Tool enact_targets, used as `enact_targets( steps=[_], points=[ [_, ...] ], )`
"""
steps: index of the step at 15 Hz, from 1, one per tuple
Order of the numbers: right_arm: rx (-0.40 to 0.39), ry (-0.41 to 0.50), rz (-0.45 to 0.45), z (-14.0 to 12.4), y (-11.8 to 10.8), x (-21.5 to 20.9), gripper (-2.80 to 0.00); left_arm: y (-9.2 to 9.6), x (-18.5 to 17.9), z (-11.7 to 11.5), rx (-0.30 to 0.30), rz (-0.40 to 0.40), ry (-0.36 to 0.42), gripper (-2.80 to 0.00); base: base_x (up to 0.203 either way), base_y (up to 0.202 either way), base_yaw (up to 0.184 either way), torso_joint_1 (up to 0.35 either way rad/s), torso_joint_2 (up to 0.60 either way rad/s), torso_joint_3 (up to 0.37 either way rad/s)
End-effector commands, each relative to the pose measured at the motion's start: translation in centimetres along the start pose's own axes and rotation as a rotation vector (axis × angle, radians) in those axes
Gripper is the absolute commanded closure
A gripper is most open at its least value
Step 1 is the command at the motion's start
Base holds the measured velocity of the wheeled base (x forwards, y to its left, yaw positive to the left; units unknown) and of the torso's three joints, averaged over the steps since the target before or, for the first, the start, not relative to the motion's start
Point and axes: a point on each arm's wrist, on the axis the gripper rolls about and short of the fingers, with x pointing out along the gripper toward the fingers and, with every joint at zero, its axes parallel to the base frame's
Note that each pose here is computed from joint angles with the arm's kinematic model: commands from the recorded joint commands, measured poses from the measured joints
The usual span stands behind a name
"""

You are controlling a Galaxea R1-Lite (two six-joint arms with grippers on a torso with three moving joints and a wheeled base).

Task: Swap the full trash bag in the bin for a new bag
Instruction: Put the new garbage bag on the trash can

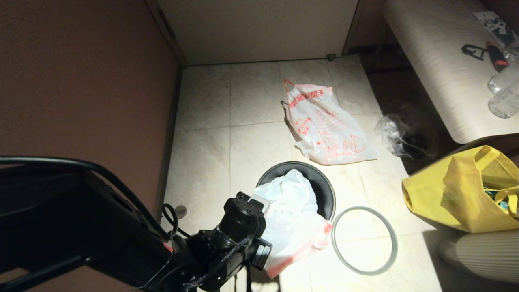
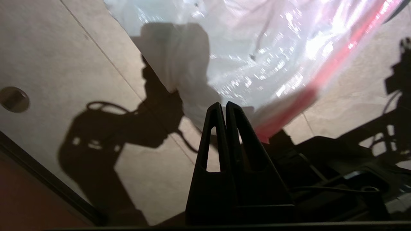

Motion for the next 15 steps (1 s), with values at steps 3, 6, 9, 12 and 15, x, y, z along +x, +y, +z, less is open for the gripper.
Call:
enact_targets(
  steps=[3, 6, 9, 12, 15],
  points=[
    [0.0, -0.001, 0.001, 0.0, 0.0, 0.0, 0.0, -1.4, -1.5, -2.7, -0.037, -0.047, -0.027, 0.0, 0.0, 0.0, 0.0, 0.0, 0.0, 0.0],
    [0.0, 0.0, 0.0, 0.0, 0.0, 0.0, 0.0, -1.6, 0.1, -5.6, -0.061, -0.033, 0.034, -2.8, 0.0, 0.0, 0.0, 0.0, 0.0, 0.0],
    [0.0, 0.0, 0.0, 0.0, 0.0, 0.0, 0.0, -1.5, 3.2, -7.6, -0.09, -0.017, 0.043, -2.8, 0.0, 0.0, 0.0, 0.0, 0.0, 0.0],
    [0.0, 0.0, 0.0, 0.0, 0.0, 0.0, 0.0, -2.3, 5.3, -8.9, -0.109, -0.046, 0.011, -2.8, 0.0, 0.0, 0.0, 0.0, 0.0, 0.0],
    [0.0, 0.0, 0.0, 0.0, 0.0, 0.0, 0.0, -2.3, 6.7, -8.2, -0.183, -0.106, -0.141, -2.8, 0.0, 0.0, 0.0, 0.0, 0.0, 0.0]
  ],
)
